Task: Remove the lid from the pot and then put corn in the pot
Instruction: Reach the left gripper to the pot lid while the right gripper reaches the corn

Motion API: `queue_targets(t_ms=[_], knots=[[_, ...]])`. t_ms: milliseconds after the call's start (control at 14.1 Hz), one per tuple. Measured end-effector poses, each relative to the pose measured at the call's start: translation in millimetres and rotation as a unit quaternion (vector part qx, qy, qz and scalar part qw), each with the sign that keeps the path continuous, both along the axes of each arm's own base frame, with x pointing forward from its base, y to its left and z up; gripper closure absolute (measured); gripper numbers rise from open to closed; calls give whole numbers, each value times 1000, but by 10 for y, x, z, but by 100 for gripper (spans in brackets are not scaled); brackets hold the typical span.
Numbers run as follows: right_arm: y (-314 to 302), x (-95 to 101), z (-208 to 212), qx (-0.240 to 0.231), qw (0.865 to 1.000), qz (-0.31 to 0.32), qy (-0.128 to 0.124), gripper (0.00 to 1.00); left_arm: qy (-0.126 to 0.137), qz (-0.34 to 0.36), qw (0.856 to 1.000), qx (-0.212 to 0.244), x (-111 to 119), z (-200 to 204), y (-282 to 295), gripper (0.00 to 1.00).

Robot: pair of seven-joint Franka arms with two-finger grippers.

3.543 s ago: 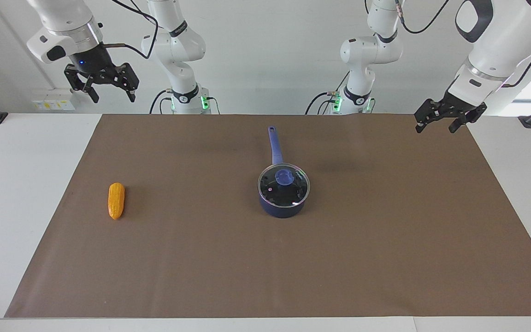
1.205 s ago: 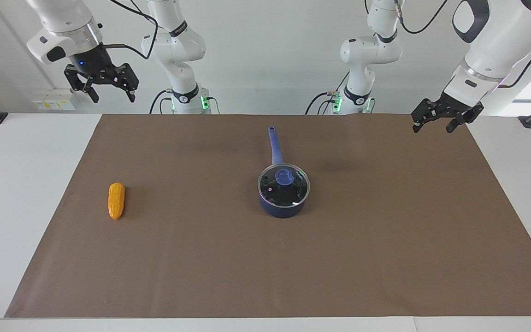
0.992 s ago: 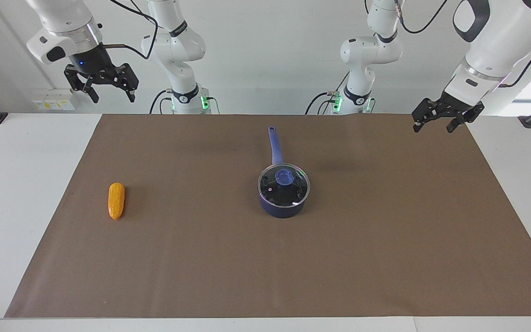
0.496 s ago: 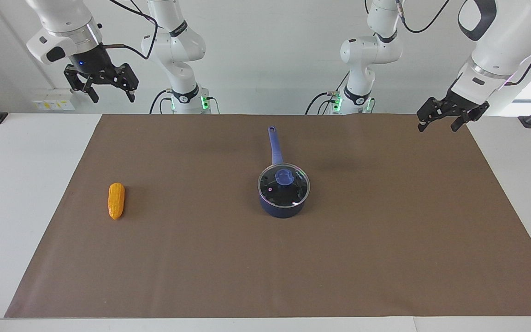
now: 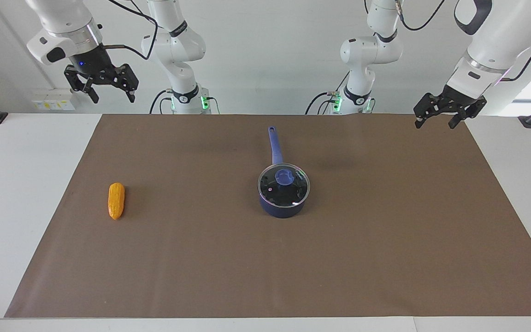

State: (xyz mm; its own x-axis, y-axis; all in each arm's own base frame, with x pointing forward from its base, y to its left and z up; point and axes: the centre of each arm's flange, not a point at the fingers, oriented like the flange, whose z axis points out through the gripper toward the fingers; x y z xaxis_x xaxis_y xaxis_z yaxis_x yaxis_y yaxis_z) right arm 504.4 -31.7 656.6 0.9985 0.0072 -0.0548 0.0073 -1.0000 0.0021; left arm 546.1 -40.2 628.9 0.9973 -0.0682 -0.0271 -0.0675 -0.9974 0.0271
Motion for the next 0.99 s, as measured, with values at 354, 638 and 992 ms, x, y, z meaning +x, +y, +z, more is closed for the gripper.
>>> queue_targets(t_ms=[354, 638, 992], knots=[[-178, 65, -317, 1, 1000, 5, -5, 0, -3, -39, 999, -2, -47, 6, -448, 0], [-181, 281, -955, -1, 999, 42, -24, 0, -20, -43, 999, -6, -107, 2, -1050, 0], [-565, 715, -1824, -8, 997, 76, -29, 0, -42, -7, 999, -29, -171, -318, -1844, 0]])
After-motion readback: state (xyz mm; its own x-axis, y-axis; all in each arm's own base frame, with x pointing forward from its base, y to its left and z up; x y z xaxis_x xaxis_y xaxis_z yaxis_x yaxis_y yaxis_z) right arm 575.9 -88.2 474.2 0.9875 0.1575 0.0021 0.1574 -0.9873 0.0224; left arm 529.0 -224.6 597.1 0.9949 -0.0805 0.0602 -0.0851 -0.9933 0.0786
